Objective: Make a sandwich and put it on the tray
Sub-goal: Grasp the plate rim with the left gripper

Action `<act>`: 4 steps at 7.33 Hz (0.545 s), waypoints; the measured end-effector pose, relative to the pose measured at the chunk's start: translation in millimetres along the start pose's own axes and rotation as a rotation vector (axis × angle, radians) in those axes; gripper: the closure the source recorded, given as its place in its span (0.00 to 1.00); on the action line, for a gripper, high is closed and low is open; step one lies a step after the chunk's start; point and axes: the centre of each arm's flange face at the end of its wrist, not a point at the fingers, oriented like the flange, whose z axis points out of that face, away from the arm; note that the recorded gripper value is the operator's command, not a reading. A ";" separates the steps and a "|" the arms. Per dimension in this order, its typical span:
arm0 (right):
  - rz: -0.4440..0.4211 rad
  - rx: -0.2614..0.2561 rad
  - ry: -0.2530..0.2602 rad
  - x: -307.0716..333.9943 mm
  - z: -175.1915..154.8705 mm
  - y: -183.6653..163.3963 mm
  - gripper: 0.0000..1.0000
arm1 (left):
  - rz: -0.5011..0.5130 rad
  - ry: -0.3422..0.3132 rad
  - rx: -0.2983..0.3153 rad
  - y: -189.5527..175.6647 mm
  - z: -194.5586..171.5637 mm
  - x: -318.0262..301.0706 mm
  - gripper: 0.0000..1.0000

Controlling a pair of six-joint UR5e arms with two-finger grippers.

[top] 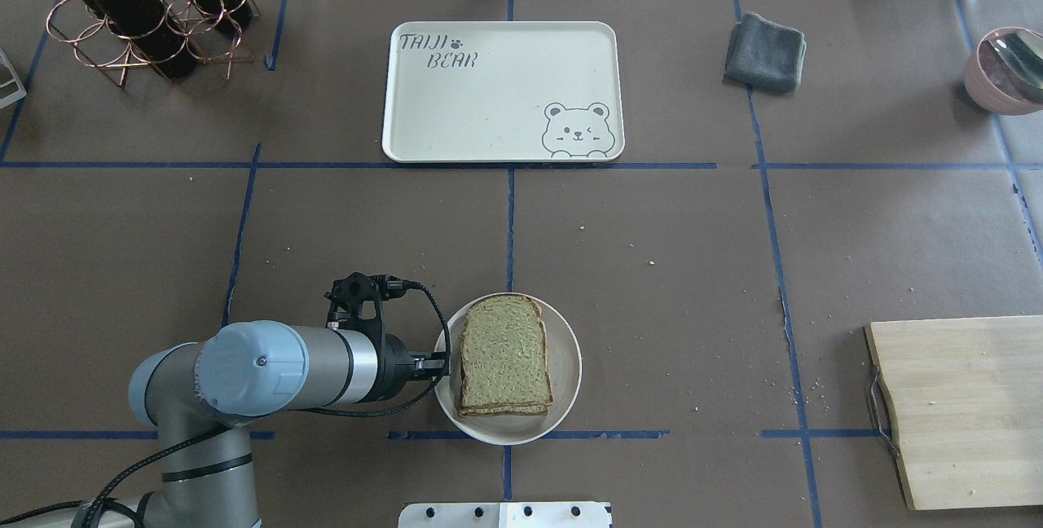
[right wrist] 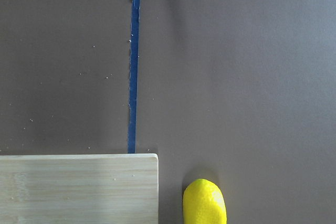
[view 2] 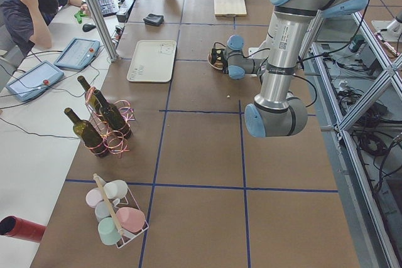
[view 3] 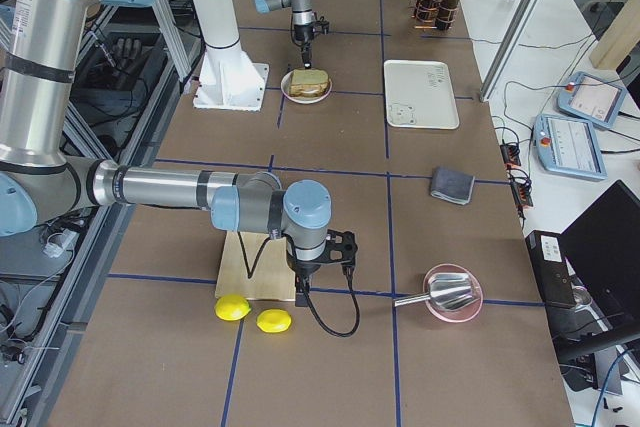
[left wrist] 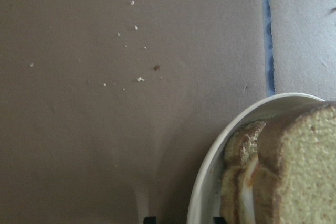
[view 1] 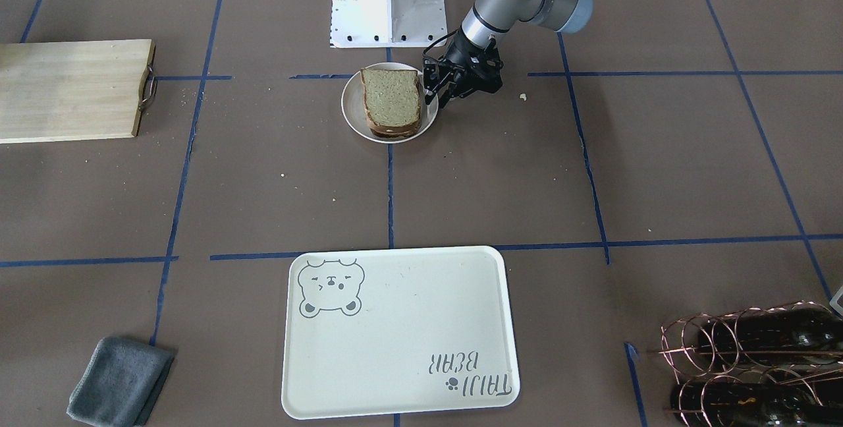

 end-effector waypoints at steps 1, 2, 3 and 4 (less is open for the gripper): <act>0.001 -0.001 0.000 0.7 0.8 -0.3 0.00 | -0.001 0.000 -0.005 3.2 2.2 1.1 1.00; 0.001 -0.002 0.000 0.9 1.1 -0.6 0.00 | -0.001 -0.001 -0.008 4.5 3.7 1.7 1.00; 0.001 -0.002 0.000 0.8 0.9 -1.0 0.00 | -0.003 0.001 -0.007 4.2 3.0 2.1 1.00; 0.000 -0.001 0.000 0.8 0.9 -1.3 0.00 | -0.022 0.007 -0.005 3.1 0.1 3.5 1.00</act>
